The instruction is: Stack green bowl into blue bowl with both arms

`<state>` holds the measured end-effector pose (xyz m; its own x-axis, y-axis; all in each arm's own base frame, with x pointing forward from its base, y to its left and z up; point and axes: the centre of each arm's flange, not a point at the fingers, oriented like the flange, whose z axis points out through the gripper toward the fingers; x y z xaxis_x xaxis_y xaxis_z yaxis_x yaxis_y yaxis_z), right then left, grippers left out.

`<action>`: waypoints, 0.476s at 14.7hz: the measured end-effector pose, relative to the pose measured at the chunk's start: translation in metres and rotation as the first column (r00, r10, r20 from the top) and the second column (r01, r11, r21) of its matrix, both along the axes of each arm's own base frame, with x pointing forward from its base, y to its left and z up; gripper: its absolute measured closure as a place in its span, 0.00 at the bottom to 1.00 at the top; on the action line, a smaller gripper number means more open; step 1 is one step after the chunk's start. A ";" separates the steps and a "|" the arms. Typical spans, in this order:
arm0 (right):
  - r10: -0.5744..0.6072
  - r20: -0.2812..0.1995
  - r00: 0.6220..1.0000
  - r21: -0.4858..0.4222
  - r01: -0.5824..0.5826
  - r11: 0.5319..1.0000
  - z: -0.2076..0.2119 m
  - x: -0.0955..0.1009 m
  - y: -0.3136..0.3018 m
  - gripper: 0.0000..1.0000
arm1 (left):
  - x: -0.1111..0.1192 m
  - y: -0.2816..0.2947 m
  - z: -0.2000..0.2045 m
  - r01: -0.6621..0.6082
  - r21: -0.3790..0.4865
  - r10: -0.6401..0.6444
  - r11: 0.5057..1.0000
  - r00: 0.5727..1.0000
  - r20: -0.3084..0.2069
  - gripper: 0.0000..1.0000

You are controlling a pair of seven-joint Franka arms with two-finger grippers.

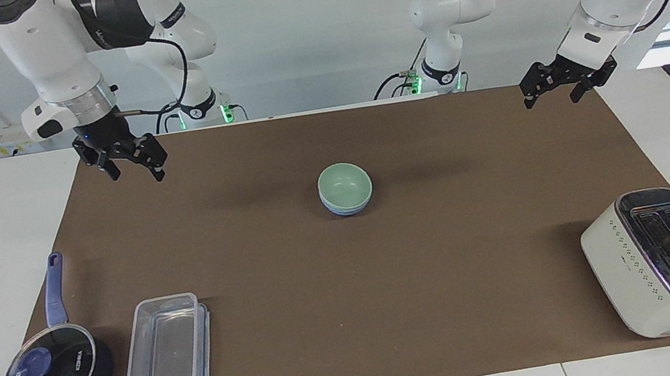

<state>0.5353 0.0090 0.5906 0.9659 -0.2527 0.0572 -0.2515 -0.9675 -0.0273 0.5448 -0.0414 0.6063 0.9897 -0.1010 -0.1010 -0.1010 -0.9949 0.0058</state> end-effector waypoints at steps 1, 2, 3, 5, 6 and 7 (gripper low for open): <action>0.009 -0.006 1.000 -0.002 -0.009 1.000 0.007 0.002 0.000 0.00 | 0.000 0.000 0.000 0.000 0.000 0.000 1.000 1.000 0.000 0.00; 0.021 -0.009 1.000 -0.003 -0.021 1.000 0.013 0.005 -0.001 0.00 | 0.000 0.000 0.000 0.000 0.000 0.000 1.000 1.000 0.000 0.00; 0.027 -0.014 1.000 -0.004 -0.027 1.000 0.016 0.008 -0.002 0.00 | 0.000 0.000 0.000 0.000 0.000 0.000 1.000 1.000 0.000 0.00; 0.036 -0.028 0.999 -0.016 -0.036 0.999 0.020 0.011 -0.007 0.00 | 0.000 0.000 0.000 0.000 0.000 0.000 1.000 1.000 0.000 0.00; 0.046 -0.038 0.998 -0.022 -0.047 0.999 0.020 0.011 -0.009 0.00 | 0.000 0.000 0.000 0.000 0.000 0.000 1.000 1.000 0.000 0.00; 0.054 -0.046 0.997 -0.026 -0.055 0.998 0.021 0.012 -0.010 0.00 | 0.000 0.000 0.000 0.000 0.000 0.000 1.000 1.000 0.000 0.00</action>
<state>0.5470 -0.0014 0.6114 0.9799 -0.1988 0.0187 -0.1990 -0.9800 0.0091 0.5448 -0.0414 0.6063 0.9897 -0.1010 -0.1010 -0.1010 -0.9949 0.0057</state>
